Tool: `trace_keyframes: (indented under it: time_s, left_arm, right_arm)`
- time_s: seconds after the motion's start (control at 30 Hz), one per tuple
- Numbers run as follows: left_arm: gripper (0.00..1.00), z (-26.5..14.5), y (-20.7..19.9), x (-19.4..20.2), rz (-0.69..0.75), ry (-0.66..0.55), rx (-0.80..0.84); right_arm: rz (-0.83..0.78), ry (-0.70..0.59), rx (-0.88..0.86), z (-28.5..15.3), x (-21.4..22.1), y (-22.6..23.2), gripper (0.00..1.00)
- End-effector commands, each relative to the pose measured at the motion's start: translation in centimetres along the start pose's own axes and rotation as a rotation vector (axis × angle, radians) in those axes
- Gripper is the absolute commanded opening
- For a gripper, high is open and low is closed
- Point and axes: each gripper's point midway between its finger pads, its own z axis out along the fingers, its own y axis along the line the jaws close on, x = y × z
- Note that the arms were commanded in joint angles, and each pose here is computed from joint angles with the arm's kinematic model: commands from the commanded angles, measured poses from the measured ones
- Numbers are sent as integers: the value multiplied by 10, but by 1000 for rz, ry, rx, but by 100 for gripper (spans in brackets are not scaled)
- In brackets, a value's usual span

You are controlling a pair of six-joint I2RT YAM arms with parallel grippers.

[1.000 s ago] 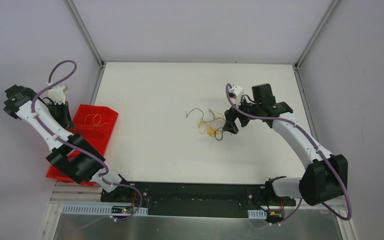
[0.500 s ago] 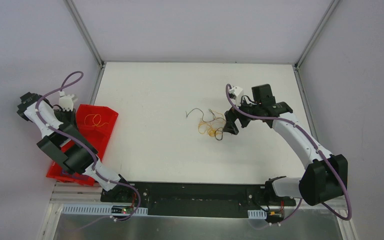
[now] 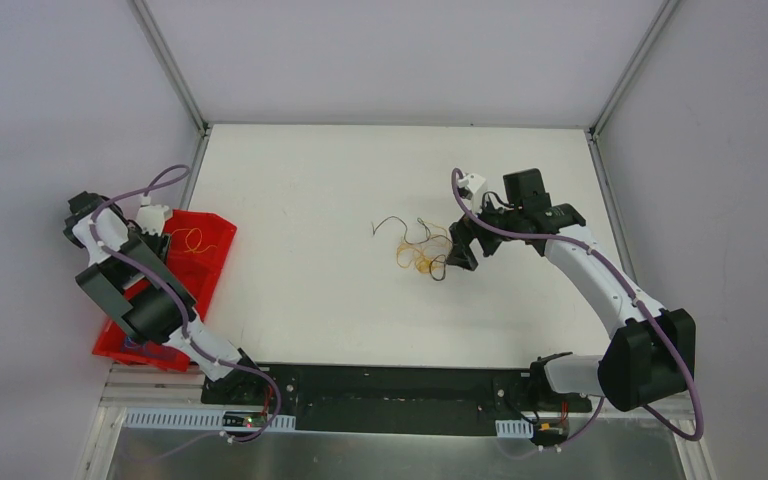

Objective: Untangle the cables

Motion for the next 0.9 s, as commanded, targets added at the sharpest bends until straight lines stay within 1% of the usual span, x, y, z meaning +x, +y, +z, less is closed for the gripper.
trace_keyframes:
  time_s: [0.0, 0.2, 0.27, 0.33, 0.4, 0.47, 0.5, 0.57, 0.6, 0.63, 0.73, 0.87]
  left_arm:
    - [44, -35, -7, -2, 94, -30, -68]
    - [65, -91, -30, -16, 74, -101, -32]
    - [69, -107, -43, -30, 69, -138, 0]
    - [71, -118, -70, -51, 81, -181, 61]
    - [75, -124, -112, -77, 94, -237, 160]
    - [80, -133, -176, -111, 154, -327, 333]
    - [81, -137, -204, -127, 154, -369, 418]
    - [81, -140, -258, -160, 142, -419, 558]
    - [80, -137, -285, -174, 145, -422, 627]
    - [80, -133, -311, -194, 173, -455, 668]
    - [78, -108, -382, -224, 215, -436, 761]
    - [74, -79, -463, -240, 285, -340, 901]
  right_arm:
    - [-21, -33, 10, -12, -12, 4, 99]
    - [-7, -9, 21, -12, -6, 2, 99]
    - [30, 22, 38, -10, -4, -3, 99]
    - [90, 72, 60, -8, 1, -11, 99]
    - [170, 131, 67, -4, 8, -18, 99]
    - [260, 191, 60, 0, 17, -24, 98]
    - [303, 211, 52, 1, 20, -25, 96]
    - [378, 245, 31, 3, 27, -26, 92]
    - [406, 253, 28, 5, 30, -27, 91]
    - [428, 257, 24, 7, 33, -28, 90]
    - [493, 249, 33, 15, 36, -34, 86]
    - [564, 229, 5, 24, 30, -36, 72]
